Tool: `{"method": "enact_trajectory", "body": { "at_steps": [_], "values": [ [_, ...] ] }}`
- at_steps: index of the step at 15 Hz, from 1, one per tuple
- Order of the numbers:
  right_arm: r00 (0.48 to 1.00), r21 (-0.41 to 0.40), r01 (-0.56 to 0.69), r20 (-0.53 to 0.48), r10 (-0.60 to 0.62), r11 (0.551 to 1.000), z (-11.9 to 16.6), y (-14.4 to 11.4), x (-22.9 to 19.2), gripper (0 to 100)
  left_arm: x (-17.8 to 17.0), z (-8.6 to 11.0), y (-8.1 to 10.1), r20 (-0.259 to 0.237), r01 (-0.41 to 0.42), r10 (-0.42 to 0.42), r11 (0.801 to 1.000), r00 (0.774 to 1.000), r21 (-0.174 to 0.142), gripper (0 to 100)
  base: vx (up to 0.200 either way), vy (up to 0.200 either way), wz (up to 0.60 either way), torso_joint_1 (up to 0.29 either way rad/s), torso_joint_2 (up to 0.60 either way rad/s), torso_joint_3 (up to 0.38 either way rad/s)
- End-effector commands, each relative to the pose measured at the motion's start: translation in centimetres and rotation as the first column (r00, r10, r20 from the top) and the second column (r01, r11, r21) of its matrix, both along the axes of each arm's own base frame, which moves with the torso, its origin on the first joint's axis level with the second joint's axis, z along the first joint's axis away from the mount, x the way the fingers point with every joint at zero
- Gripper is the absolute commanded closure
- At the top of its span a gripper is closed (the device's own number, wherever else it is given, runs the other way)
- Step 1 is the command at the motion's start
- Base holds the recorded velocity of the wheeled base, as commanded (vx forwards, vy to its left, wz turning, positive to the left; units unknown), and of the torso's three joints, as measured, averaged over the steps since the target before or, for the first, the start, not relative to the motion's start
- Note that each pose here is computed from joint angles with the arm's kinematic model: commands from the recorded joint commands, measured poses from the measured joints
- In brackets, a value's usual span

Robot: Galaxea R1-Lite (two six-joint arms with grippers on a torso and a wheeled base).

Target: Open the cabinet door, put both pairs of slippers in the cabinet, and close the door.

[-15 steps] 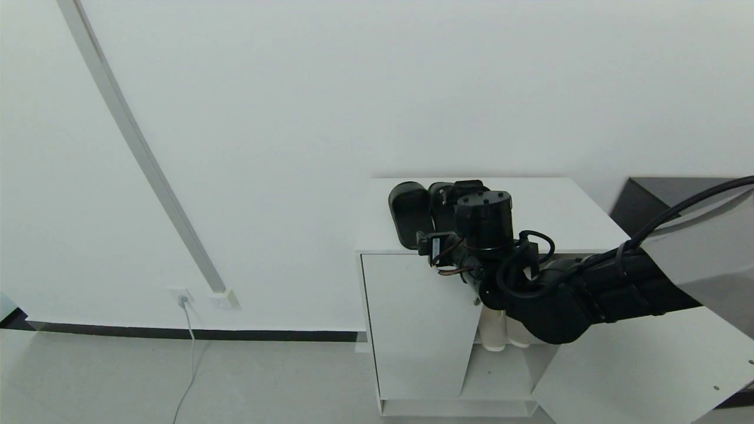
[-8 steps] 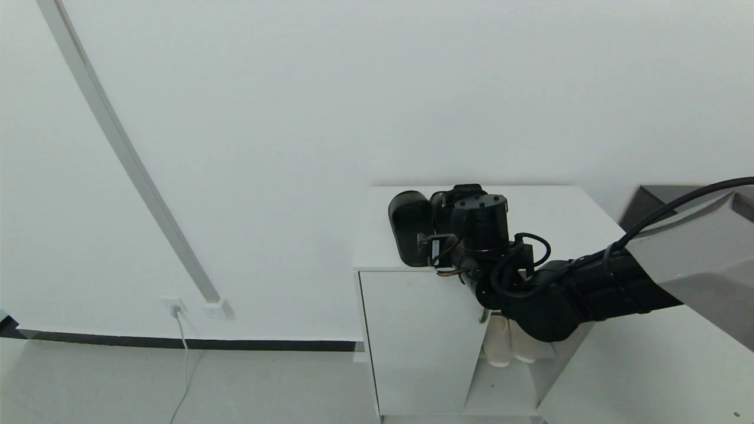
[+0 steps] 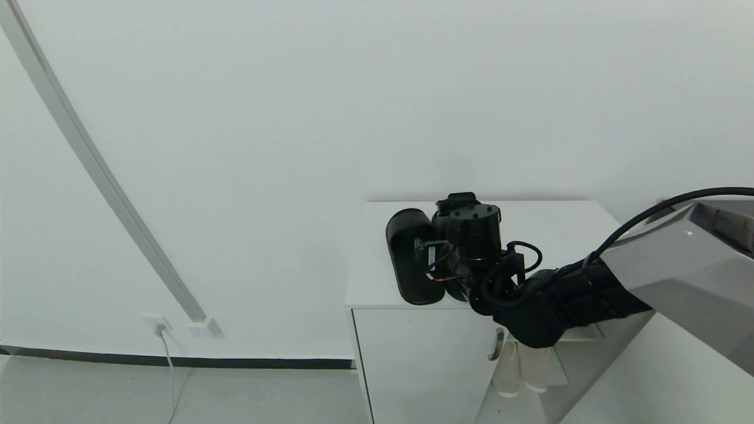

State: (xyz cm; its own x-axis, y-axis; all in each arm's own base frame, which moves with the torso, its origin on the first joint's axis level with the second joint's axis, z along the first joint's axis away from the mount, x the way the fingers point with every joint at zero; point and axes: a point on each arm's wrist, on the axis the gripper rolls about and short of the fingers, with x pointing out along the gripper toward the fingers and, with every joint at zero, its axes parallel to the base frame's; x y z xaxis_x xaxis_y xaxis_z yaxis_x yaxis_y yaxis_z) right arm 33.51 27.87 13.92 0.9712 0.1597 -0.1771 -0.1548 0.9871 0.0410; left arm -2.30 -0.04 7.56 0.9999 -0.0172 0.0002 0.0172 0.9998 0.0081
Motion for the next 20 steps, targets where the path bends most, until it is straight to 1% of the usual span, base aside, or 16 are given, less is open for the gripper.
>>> {"method": "enact_trajectory", "body": {
  "at_steps": [1,4,5,7,11,15,16,20],
  "values": [
    [1.0,-0.029,0.011,-0.006,-0.011,1.0,-1.4,0.3,1.3,0,0.0,0.0,0.0,0.0,0.0,0.0,1.0,1.0,0.0,100,0.0,0.0,0.0,0.0,0.0,0.0],
    [0.999,-0.029,0.028,0.019,-0.027,0.999,-1.5,0.5,3.1,0,0.0,0.0,0.0,0.0,0.0,0.0,1.0,1.0,-0.002,100,0.0,0.0,0.0,0.0,0.0,0.0],
    [0.999,-0.044,0.031,0.033,-0.029,0.999,-1.7,0.7,3.8,0,0.0,0.0,0.0,0.0,0.0,0.0,1.0,1.0,-0.002,100,0.0,0.0,0.0,0.0,0.0,0.0],
    [0.998,-0.047,0.041,0.055,-0.039,0.998,-1.8,0.9,5.1,0,0.0,0.0,0.0,0.0,-0.002,0.002,1.0,1.0,-0.002,100,0.0,0.0,0.0,0.0,0.0,0.0],
    [0.997,-0.051,0.048,0.054,-0.046,0.998,-2.6,1.2,6.4,0,0.0,0.0,0.0,0.0,0.0,0.0,1.0,1.0,-0.002,100,0.0,0.0,0.0,0.0,0.0,0.0],
    [0.997,-0.046,0.061,0.059,-0.058,0.997,-2.4,1.2,7.4,0,0.0,0.0,0.0,0.0,-0.002,0.002,1.0,1.0,-0.002,100,0.0,0.0,0.0,0.0,0.0,0.0],
    [0.997,-0.045,0.059,0.06,-0.057,0.997,-2.4,1.2,7.4,100,0.0,0.0,0.0,0.0,0.0,0.0,1.0,1.0,-0.002,100,0.0,0.0,0.0,0.0,0.0,0.0],
    [0.996,-0.04,0.06,0.064,-0.057,0.997,-2.2,1.2,7.4,100,0.0,0.0,0.0,0.0,0.0,0.0,1.0,1.0,-0.002,100,0.0,0.0,0.0,0.0,0.0,0.0]
  ]
}}
